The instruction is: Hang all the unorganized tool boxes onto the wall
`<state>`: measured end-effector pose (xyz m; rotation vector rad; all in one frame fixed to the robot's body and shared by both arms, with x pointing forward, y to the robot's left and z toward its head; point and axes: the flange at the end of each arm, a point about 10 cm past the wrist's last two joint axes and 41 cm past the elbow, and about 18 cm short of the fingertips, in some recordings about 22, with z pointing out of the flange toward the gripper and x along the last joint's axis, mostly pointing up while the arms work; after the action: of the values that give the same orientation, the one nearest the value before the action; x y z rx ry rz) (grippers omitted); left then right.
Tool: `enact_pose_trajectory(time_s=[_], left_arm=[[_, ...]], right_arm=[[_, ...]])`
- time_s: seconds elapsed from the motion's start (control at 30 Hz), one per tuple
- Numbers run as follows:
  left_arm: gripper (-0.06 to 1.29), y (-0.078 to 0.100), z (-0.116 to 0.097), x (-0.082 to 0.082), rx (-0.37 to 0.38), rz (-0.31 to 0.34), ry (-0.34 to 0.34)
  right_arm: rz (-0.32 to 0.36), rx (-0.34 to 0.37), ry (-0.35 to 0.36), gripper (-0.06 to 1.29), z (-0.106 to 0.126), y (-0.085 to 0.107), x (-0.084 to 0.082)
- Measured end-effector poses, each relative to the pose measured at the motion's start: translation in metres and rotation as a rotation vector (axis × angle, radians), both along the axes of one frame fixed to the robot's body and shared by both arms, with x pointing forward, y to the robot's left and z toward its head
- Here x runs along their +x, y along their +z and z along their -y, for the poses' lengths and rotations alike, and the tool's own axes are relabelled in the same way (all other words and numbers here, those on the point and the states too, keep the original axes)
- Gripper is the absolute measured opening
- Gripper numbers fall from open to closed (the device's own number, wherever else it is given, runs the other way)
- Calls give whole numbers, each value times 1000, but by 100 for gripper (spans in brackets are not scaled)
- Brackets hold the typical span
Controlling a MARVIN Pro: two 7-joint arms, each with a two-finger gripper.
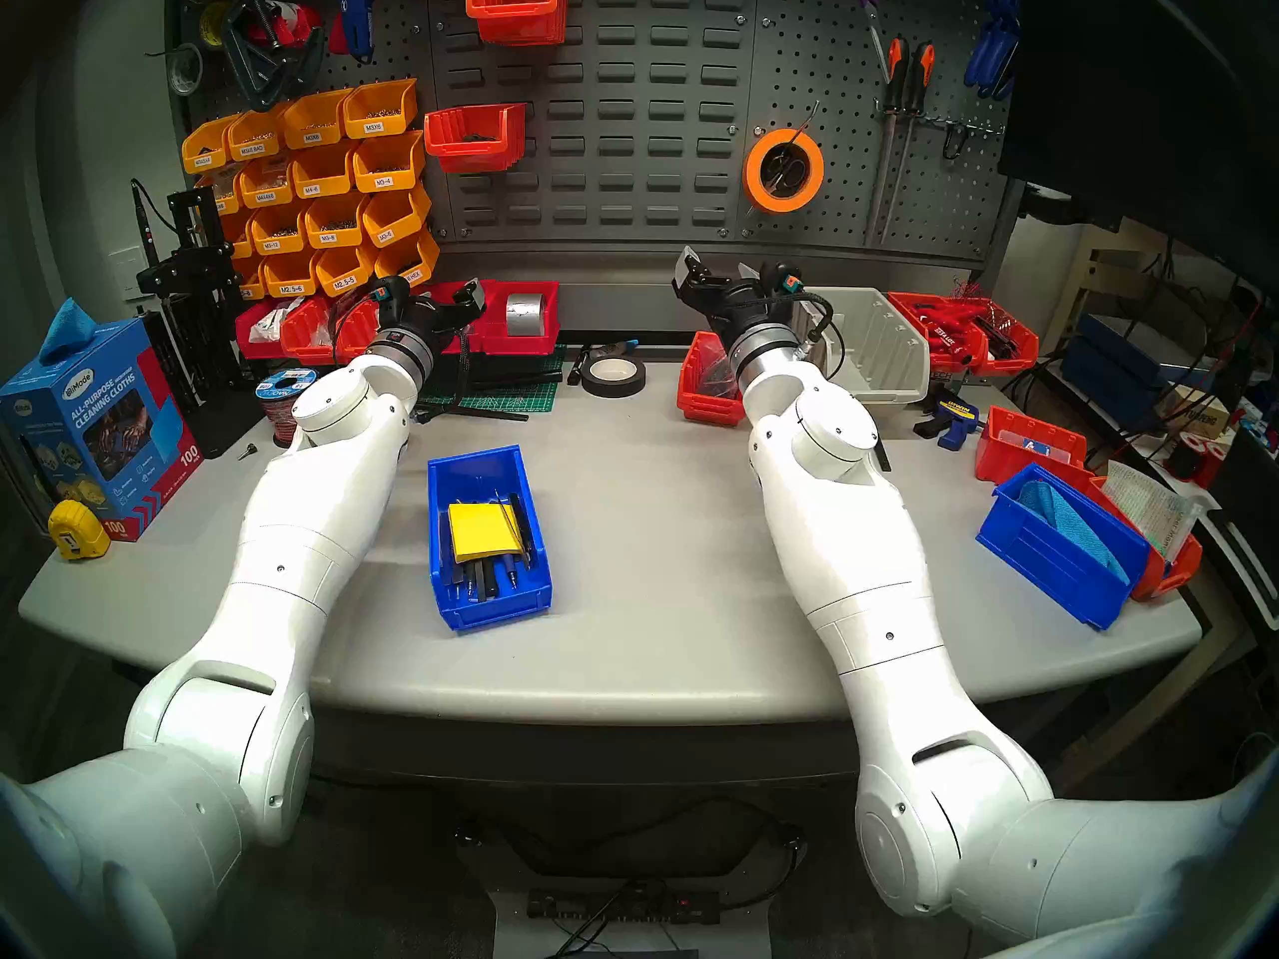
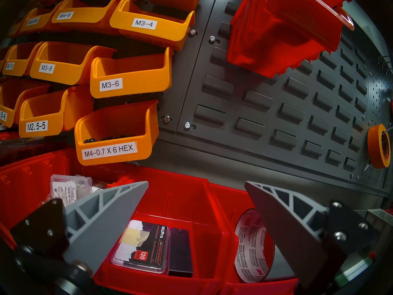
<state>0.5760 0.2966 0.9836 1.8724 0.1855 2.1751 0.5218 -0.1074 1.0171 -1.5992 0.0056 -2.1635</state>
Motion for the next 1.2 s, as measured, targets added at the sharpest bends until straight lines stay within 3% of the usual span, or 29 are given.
enact_pose_trajectory(time_s=[0.13,0.3,0.63,0.93,1.2], left_arm=[[124,0,0,0,0,0,0],[124,0,0,0,0,0,0],[124,0,0,0,0,0,0],[124,0,0,0,0,0,0],[124,0,0,0,0,0,0]], right_arm=[[-7,-49,37,123,-10,8,-10],[-54,-95,35,123,-13,6,-22],[-163,-183,-26,123,-14,-22,-44],[-160,-236,-62,123,-18,-54,-37],[-144,-239,-68,123,-22,-63,-30]])
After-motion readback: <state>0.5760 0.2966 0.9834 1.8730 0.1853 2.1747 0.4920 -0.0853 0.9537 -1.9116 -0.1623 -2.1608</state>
